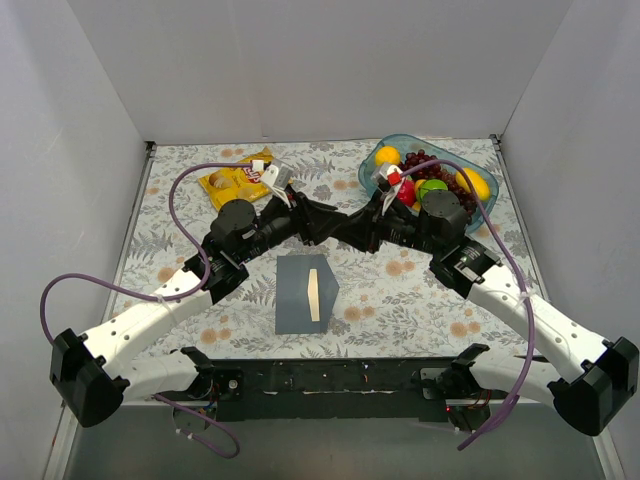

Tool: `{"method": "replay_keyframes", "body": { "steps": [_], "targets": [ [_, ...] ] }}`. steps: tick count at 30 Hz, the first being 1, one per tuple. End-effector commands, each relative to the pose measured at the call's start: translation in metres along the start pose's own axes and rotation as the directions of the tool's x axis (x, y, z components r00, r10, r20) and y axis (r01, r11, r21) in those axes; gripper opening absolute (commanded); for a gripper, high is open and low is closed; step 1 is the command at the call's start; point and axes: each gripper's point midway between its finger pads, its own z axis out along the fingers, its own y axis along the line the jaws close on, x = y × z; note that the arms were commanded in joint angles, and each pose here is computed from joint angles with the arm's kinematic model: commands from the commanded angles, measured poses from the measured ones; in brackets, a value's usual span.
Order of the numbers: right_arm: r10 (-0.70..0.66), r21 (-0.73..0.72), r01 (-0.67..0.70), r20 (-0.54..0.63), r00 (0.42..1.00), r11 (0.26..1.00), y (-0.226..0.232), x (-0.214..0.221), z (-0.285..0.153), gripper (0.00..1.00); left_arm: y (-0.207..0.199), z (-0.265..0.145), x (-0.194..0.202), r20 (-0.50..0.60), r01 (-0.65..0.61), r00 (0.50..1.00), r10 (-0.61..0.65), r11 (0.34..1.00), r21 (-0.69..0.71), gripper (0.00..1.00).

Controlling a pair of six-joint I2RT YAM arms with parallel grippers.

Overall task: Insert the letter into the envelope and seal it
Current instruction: Unscrew the solid glue.

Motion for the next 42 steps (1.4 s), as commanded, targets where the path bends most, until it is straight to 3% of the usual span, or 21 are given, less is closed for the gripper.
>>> {"method": "replay_keyframes", "body": {
  "steps": [1,8,12,16,19,23,30,36,42],
  "targets": [
    [-0.035,-0.047,0.039,0.083,0.996,0.998,0.013,-0.031,0.002,0.01,-0.011,0.001,-0.014,0.029,-0.029,0.999,0.028,0.999,0.039,0.35],
    [-0.039,-0.044,0.043,0.086,0.996,0.998,0.012,-0.031,0.002,0.01,-0.01,0.003,-0.009,0.01,-0.024,1.0,0.023,0.999,0.044,0.17],
    [-0.048,-0.058,0.053,0.082,0.995,0.997,0.014,-0.03,0.002,0.01,-0.011,0.002,-0.009,0.01,-0.037,0.999,0.037,0.998,0.051,0.0],
    [-0.085,-0.105,0.093,0.079,0.993,0.99,0.022,-0.03,0.0,0.01,-0.022,-0.005,-0.007,0.001,-0.07,0.997,0.071,0.991,0.112,0.0],
    [-0.135,-0.205,0.146,0.066,0.989,0.968,0.039,-0.027,-0.004,0.01,-0.042,-0.014,-0.001,-0.019,-0.105,0.993,0.112,0.967,0.231,0.0],
    [-0.194,-0.39,0.211,0.083,0.977,0.896,0.072,-0.023,-0.018,0.01,-0.079,-0.036,0.012,-0.054,-0.143,0.981,0.187,0.877,0.458,0.0],
    [-0.25,-0.588,0.297,0.161,0.955,0.753,0.114,-0.024,-0.047,0.01,-0.115,-0.066,0.025,-0.085,-0.148,0.956,0.28,0.713,0.686,0.0],
    [-0.26,-0.698,0.331,0.21,0.943,0.635,0.137,-0.025,-0.068,0.01,-0.128,-0.079,0.033,-0.123,-0.104,0.94,0.317,0.614,0.783,0.0],
    [-0.247,-0.73,0.317,0.207,0.947,0.605,0.143,-0.021,-0.075,0.01,-0.135,-0.092,0.041,-0.18,-0.029,0.923,0.339,0.529,0.848,0.01]
  ]
}}
